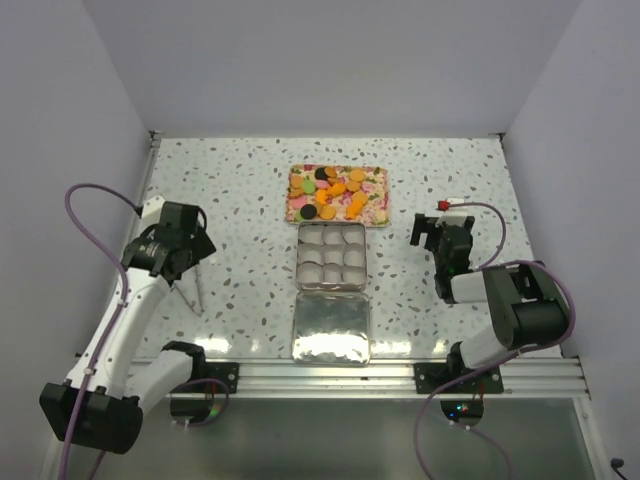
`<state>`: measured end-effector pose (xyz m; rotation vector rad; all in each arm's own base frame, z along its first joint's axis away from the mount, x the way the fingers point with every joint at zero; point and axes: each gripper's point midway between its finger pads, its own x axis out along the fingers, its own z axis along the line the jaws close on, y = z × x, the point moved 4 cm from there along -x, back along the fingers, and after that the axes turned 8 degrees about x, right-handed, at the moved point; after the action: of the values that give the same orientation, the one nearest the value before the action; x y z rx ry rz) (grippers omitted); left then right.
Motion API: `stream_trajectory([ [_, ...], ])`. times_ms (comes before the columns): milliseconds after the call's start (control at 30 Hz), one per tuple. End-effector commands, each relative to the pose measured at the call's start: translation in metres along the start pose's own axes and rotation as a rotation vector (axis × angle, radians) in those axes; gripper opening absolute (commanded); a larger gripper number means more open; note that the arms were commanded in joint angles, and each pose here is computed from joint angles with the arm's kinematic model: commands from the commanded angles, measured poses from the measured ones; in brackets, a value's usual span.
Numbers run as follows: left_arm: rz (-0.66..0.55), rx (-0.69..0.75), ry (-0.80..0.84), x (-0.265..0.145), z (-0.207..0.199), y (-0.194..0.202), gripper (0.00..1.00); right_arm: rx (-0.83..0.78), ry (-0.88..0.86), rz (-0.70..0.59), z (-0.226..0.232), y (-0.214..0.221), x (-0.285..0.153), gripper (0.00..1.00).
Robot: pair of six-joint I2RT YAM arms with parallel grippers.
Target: Pack the cookies
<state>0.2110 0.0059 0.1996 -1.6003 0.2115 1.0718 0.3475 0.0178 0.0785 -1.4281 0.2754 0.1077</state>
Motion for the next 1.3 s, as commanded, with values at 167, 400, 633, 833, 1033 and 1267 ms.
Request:
stream_trajectory([
  [167,0.189,-0.028,-0.02,-0.007,0.009,0.041,1.0,-0.005,-0.013,-0.053,0.003,-0.012,0.002,0.99],
  [400,0.309,0.014,-0.005,-0.01,0.008,0.058,1.0,-0.005,-0.015,-0.049,0.004,-0.012,0.004,0.99],
  [633,0.342,0.011,-0.067,-0.006,0.018,0.073,1.0,0.054,0.096,0.155,0.015,-0.084,0.011,0.99],
  [833,0.348,0.091,-0.114,0.023,0.02,0.072,1.0,0.35,-0.014,0.272,0.058,-0.169,-0.023,0.99],
  [1033,0.376,-0.081,0.027,0.048,0.002,0.051,1.0,0.627,-0.18,0.577,0.105,-0.146,-0.043,0.99],
  [1267,0.339,-0.14,0.059,0.062,-0.009,0.03,1.0,0.604,-0.293,0.61,0.138,-0.173,-0.087,0.99],
])
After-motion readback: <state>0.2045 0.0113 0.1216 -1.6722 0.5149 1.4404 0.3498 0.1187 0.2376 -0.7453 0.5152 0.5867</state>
